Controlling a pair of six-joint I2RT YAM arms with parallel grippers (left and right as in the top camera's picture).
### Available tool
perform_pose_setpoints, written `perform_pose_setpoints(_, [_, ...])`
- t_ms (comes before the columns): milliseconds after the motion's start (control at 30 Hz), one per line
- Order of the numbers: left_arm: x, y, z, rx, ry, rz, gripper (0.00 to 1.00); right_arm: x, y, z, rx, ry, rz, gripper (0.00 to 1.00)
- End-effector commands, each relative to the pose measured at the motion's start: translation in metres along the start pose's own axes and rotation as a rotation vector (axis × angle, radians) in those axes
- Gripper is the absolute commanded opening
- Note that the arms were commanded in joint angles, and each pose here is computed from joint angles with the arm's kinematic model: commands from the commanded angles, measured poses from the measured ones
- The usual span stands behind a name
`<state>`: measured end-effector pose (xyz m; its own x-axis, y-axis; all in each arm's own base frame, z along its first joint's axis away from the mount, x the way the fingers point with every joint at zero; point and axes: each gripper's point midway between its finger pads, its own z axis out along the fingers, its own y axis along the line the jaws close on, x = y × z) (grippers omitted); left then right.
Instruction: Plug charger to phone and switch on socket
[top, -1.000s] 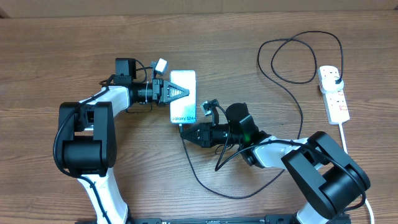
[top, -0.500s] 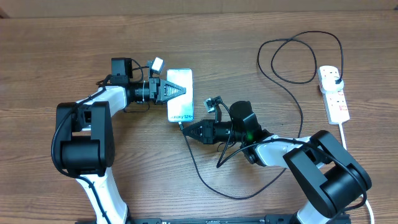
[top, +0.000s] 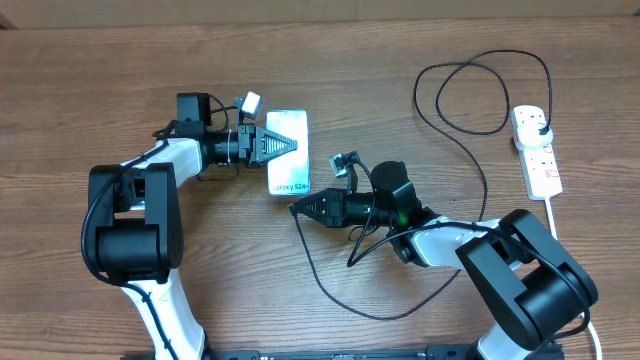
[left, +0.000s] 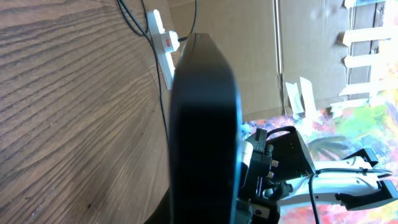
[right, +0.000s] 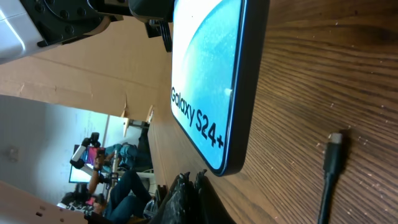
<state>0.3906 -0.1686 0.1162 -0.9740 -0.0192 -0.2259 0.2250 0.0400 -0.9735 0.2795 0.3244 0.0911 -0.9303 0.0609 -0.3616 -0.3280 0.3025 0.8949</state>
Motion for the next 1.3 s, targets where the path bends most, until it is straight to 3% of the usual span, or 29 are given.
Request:
perform_pose_setpoints(0, [-0.003,-0.019,-0.007,0.042,-0.004,0.027,0.04,-0.001,-0.005,-0.002,0.015,-0.006,0.034,0.04])
perform_pose_setpoints(233, [-0.019,0.0,-0.035,-0.066,-0.099,0.028,0.04,0.009,-0.017,0.001,0.075,0.056,0.159,0.04])
perform_pose_setpoints(367, [-0.025,0.007,-0.055,-0.103,-0.155,0.003,0.04,0.006,-0.019,0.008,0.144,0.126,0.171,0.16])
perform_pose_setpoints(500, [-0.028,0.01,-0.073,-0.117,-0.197,-0.023,0.04,0.003,-0.029,0.012,0.348,0.194,0.144,0.23])
perform_pose_setpoints(700, [-0.027,0.037,-0.085,-0.258,-0.247,-0.123,0.04,-0.013,-0.037,-0.004,0.76,0.189,-0.002,0.37])
perform_pose_setpoints(1100, [-0.027,0.038,-0.085,-0.261,-0.248,-0.135,0.04,0.033,-0.06,0.016,0.903,0.299,-0.077,0.42])
perform_pose_setpoints(1267, [-0.027,0.039,-0.085,-0.268,-0.25,-0.135,0.04,0.047,-0.064,0.028,0.874,0.339,-0.072,0.31])
